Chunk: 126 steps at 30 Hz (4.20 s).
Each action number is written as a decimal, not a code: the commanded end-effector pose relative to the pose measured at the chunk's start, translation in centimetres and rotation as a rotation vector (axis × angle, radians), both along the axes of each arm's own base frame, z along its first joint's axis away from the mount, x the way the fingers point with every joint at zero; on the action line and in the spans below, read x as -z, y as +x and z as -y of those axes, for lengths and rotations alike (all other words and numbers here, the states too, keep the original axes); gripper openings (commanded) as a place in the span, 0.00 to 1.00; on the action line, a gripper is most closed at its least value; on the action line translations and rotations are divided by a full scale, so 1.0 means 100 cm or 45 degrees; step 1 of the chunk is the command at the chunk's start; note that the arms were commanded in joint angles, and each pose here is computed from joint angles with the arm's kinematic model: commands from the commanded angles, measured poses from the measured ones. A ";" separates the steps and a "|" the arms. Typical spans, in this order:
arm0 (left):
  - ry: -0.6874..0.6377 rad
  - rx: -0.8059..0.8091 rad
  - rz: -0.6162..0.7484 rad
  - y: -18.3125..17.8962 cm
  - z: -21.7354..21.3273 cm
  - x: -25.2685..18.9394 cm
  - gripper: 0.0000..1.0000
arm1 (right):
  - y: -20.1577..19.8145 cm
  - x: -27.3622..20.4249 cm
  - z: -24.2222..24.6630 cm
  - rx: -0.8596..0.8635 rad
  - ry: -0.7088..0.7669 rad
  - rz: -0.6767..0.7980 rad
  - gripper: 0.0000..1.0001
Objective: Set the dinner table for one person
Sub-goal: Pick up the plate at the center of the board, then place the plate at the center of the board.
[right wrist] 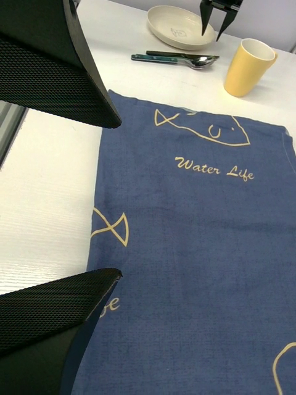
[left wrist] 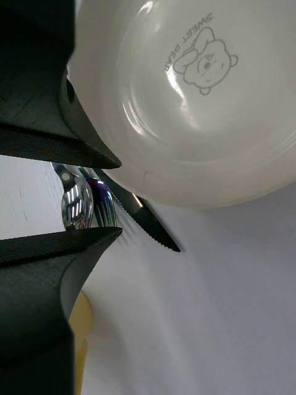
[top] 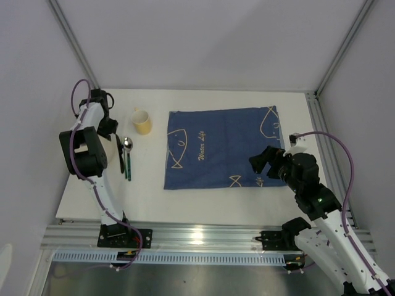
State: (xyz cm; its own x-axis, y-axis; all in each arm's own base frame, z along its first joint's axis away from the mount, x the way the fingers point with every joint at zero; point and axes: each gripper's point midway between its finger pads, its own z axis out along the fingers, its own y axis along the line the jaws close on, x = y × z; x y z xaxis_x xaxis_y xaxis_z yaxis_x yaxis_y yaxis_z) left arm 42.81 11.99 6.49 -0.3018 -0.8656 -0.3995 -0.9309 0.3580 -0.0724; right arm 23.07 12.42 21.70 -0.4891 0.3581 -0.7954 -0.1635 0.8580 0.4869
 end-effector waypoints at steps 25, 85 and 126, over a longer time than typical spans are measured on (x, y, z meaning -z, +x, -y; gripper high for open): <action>-0.027 0.033 -0.148 0.005 -0.027 0.019 0.45 | -0.009 0.008 0.013 0.110 0.049 -0.026 0.99; 0.128 0.550 0.519 0.009 0.090 -0.206 0.01 | -0.013 0.005 0.012 0.072 0.031 -0.010 0.99; -0.192 3.456 0.428 -0.230 0.457 -0.096 0.00 | 0.011 -0.023 -0.019 -0.105 -0.011 -0.003 0.99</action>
State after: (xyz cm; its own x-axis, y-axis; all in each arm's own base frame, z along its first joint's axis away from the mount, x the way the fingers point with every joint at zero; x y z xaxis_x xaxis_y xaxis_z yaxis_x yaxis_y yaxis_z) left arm 18.10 -34.64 14.34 -0.2183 0.8046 -0.5522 0.9522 0.0518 -0.3009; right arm 24.11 13.91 21.50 -0.5603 0.3142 -0.7664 -0.1759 0.8590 0.4808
